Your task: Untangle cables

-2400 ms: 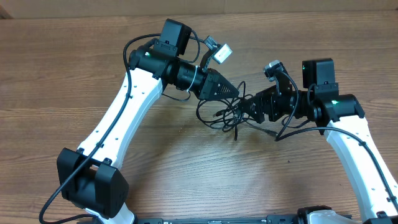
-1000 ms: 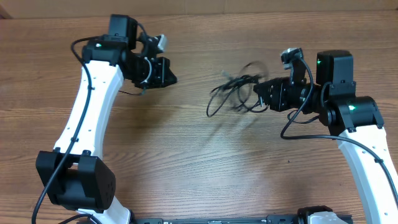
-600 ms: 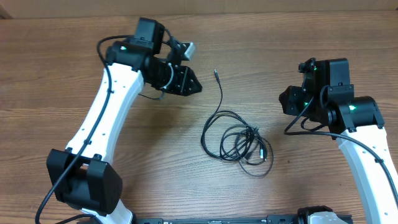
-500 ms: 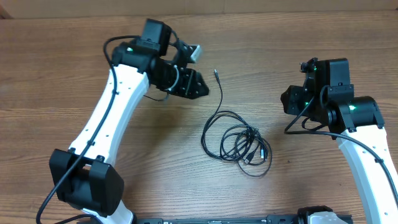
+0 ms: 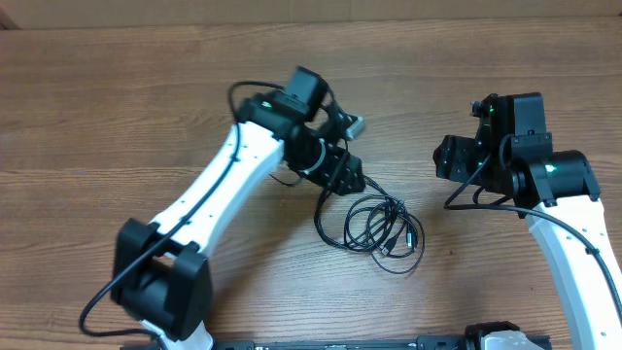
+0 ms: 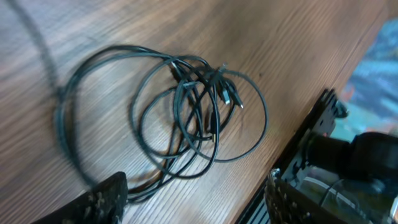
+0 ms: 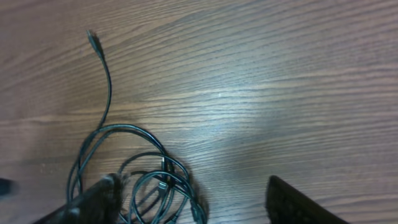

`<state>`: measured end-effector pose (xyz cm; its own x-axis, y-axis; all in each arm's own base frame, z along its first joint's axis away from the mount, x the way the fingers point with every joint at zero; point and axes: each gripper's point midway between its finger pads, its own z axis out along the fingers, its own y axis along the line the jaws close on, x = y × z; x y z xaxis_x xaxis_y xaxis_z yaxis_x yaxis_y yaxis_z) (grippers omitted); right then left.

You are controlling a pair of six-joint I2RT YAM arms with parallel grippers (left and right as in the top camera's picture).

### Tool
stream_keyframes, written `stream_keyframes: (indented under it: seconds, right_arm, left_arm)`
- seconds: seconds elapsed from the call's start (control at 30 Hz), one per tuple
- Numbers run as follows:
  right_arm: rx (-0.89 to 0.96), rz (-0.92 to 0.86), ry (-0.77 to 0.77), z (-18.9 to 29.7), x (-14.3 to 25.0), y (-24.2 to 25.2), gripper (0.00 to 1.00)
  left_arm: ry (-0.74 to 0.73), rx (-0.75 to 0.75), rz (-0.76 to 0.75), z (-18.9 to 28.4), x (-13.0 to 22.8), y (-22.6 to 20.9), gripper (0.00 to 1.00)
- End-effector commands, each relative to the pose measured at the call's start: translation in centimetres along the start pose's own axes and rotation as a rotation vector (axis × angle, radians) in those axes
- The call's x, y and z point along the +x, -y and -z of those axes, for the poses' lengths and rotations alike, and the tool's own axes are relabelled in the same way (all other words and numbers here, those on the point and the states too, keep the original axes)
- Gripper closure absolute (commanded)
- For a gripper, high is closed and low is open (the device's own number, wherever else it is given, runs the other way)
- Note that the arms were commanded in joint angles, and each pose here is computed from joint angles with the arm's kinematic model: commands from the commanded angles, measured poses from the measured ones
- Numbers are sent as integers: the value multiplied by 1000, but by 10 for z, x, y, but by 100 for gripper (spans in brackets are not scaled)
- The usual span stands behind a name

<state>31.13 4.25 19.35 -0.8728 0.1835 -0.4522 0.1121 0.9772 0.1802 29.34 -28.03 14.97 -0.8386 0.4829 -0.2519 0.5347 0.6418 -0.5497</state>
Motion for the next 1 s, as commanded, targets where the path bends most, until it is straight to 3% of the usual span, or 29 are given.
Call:
stream_keyframes:
  seconds: [0.0,0.17,0.47,0.6,0.7,0.73,0.87,0.97]
  right_arm:
    - [2,-2,28,8,-7,0,20]
    - [4,-7,25,8,-6,0,17]
    - [42,-69,39,9,-9,10,16]
    - [44,-73,39,9,-10,12,16]
    - [44,-73,40,9,-10,12,16]
    - [44,-73,39,9,-10,12,16]
    - [44,-73,39,9,-10,12,16]
    - [44,-73,39,9,-10,12,10]
  left_arm:
    - [-92,-12,-38,-46,13,-2,32]
    - [-148,-104,2,-87,17,-20,38]
    - [-213,-101,101,-147,27,-47,47]
    - [-220,-66,106,-154,29,-44,59]
    - [-211,-37,102,-154,25,-39,81]
    - [-211,-37,102,-154,25,-39,95]
    - [-210,-35,107,-147,22,-36,96]
    - [-166,-34,98,-117,-2,-29,96]
